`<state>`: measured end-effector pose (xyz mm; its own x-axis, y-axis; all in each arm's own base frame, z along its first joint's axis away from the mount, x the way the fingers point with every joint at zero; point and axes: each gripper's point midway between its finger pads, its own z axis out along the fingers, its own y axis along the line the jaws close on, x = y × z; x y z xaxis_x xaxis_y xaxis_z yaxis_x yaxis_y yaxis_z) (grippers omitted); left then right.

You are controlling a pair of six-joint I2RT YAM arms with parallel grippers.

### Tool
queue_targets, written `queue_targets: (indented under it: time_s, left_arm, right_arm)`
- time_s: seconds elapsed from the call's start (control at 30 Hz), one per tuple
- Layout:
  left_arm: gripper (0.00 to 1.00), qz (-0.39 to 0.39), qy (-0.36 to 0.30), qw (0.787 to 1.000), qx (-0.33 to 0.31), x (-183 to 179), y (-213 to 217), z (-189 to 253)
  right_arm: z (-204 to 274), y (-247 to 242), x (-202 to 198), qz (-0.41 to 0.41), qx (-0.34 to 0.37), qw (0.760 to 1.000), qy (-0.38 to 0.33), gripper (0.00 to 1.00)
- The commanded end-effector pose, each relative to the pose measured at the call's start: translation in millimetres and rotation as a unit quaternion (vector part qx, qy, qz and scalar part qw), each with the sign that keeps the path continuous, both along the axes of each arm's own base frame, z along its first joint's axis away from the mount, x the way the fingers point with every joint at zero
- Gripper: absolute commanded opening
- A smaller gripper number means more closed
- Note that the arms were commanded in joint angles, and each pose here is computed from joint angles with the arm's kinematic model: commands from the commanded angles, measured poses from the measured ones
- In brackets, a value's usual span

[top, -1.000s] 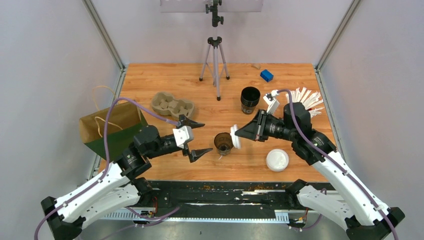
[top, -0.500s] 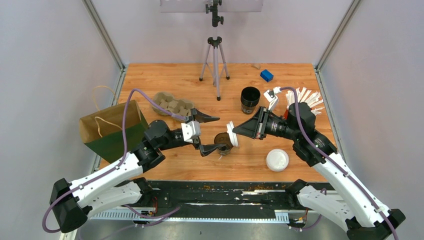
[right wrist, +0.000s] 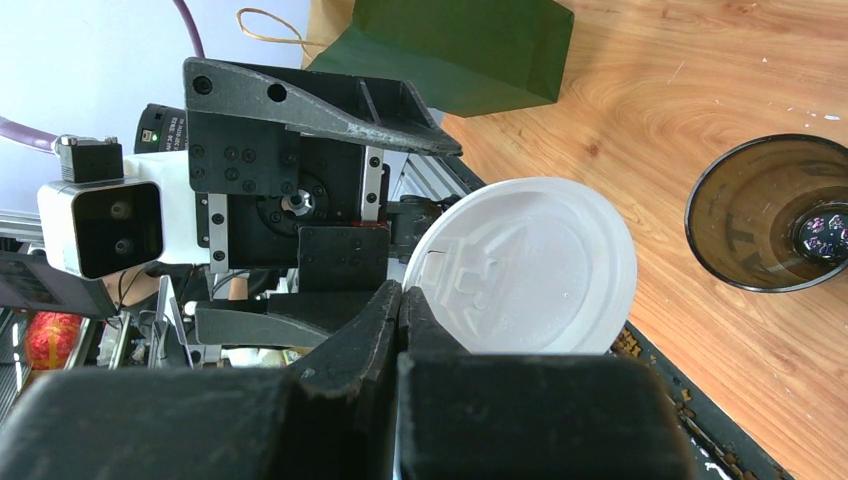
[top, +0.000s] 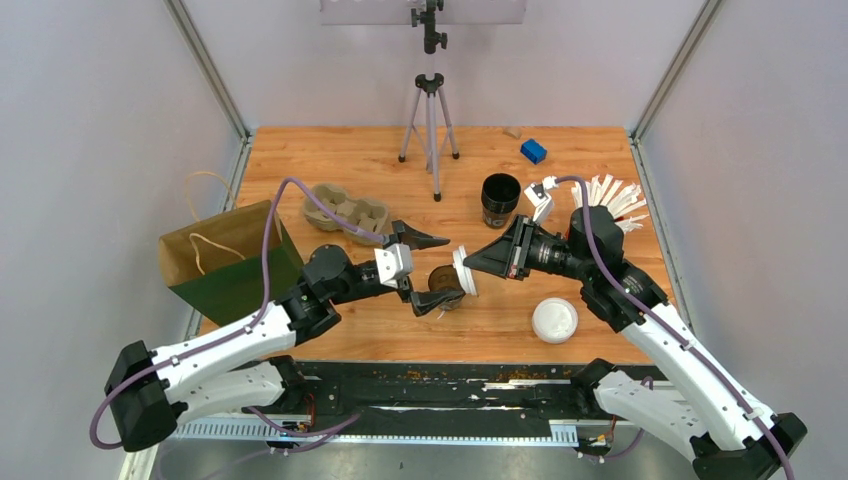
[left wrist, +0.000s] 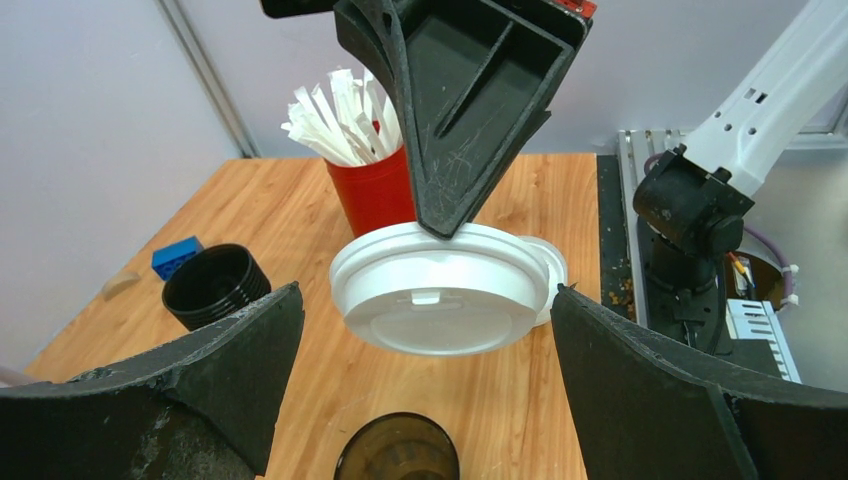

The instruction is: Pack the takeout coffee

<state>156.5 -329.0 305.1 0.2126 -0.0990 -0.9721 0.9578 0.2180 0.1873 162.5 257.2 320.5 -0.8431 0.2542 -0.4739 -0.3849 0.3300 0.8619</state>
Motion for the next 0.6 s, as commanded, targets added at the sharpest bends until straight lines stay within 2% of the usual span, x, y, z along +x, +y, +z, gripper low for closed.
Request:
queue_targets:
  time_s: [0.0,0.57]
  left_arm:
    - [1.0,0.007,-0.005,1.0,-0.022,2,-3,9]
    - [1.0,0.008,0.004,1.0,-0.006,2,-13,-10]
  right_arm:
    - [12,1,2,-0.004,0.017,1.0,-0.02,0.0]
    - [12,-1,2,-0.009,0.012,1.0,-0.022,0.0]
